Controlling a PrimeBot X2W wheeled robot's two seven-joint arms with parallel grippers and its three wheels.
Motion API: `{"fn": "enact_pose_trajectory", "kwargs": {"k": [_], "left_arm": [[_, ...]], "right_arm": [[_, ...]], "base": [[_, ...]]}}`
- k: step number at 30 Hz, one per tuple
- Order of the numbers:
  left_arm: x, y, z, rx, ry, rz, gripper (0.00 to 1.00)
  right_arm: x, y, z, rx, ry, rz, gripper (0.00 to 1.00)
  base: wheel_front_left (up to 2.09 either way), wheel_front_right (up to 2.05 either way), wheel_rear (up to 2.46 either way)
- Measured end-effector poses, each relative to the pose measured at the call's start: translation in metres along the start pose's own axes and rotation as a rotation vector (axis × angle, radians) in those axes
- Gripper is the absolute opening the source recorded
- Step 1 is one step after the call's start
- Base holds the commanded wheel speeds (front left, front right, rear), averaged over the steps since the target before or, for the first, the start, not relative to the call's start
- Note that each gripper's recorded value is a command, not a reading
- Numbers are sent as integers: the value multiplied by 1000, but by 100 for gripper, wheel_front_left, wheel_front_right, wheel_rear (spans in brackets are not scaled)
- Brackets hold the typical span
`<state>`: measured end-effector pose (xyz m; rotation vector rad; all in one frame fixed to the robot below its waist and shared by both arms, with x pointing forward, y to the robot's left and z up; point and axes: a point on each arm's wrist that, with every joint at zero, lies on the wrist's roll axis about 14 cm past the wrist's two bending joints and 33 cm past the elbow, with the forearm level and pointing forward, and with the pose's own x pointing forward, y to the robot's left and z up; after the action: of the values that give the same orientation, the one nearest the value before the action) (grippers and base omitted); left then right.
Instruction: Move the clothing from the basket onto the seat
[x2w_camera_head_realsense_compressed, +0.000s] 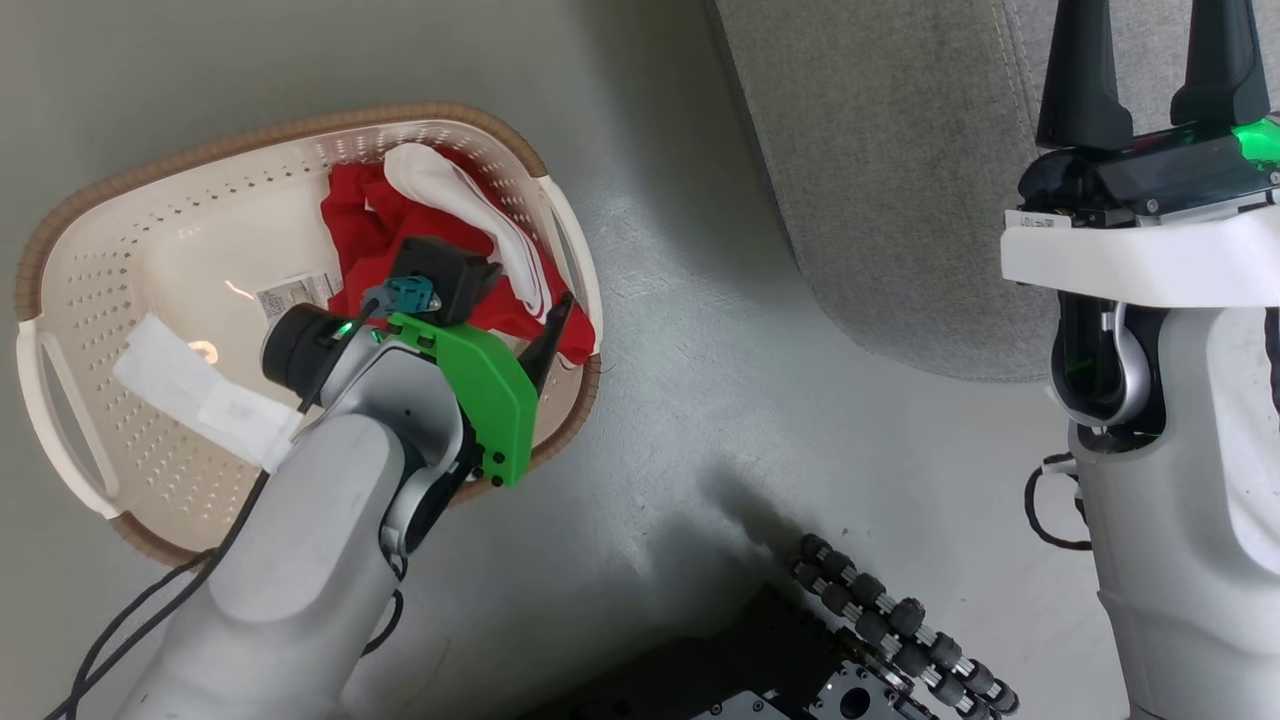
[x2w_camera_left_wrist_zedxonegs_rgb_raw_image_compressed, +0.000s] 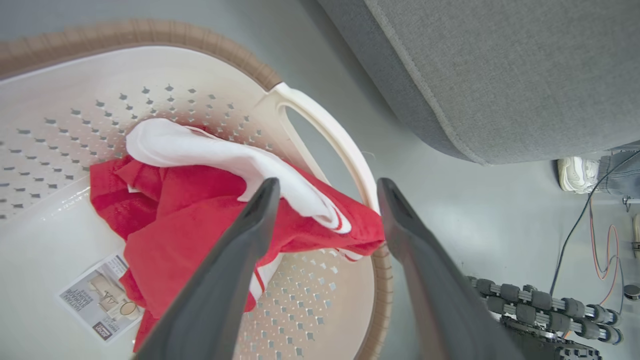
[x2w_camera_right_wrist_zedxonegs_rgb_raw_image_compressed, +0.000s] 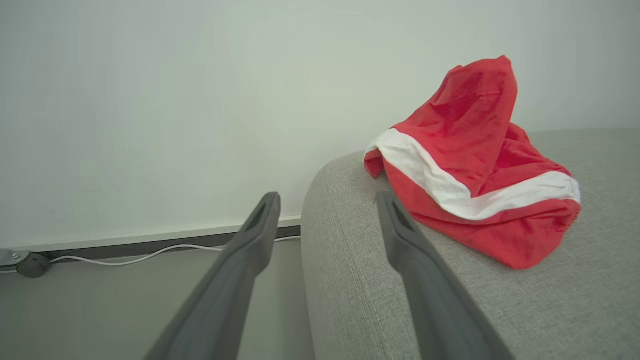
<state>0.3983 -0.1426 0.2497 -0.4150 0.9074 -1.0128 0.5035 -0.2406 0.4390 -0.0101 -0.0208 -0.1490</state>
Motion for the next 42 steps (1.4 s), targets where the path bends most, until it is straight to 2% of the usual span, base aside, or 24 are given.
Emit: {"fn": "enact_pose_trajectory", "kwargs": {"k": [25, 32, 33, 34, 36, 42], "left_arm": [[12, 33, -29, -41, 70, 68, 100], [13, 28, -35, -41, 85, 53, 100], [13, 27, -36, -39, 89, 45, 95], [13, 26, -37, -38, 92, 43, 54], [14, 21, -38, -35, 97, 28, 0], [12, 12, -30, -66, 56, 9, 0]], "right_arm": [[2, -2, -28, -3, 53, 3, 100], [3, -2, -30, 0, 56, 3, 100], [3, -1, -30, 1, 56, 5, 100], [3, -1, -30, 3, 56, 7, 100], [3, 1, -30, 7, 57, 13, 100], [3, -5, -27, 6, 52, -4, 100]], "base": [[0, 0, 0], [0, 0, 0], [0, 0, 0], [0, 0, 0], [0, 0, 0], [0, 0, 0]]}}
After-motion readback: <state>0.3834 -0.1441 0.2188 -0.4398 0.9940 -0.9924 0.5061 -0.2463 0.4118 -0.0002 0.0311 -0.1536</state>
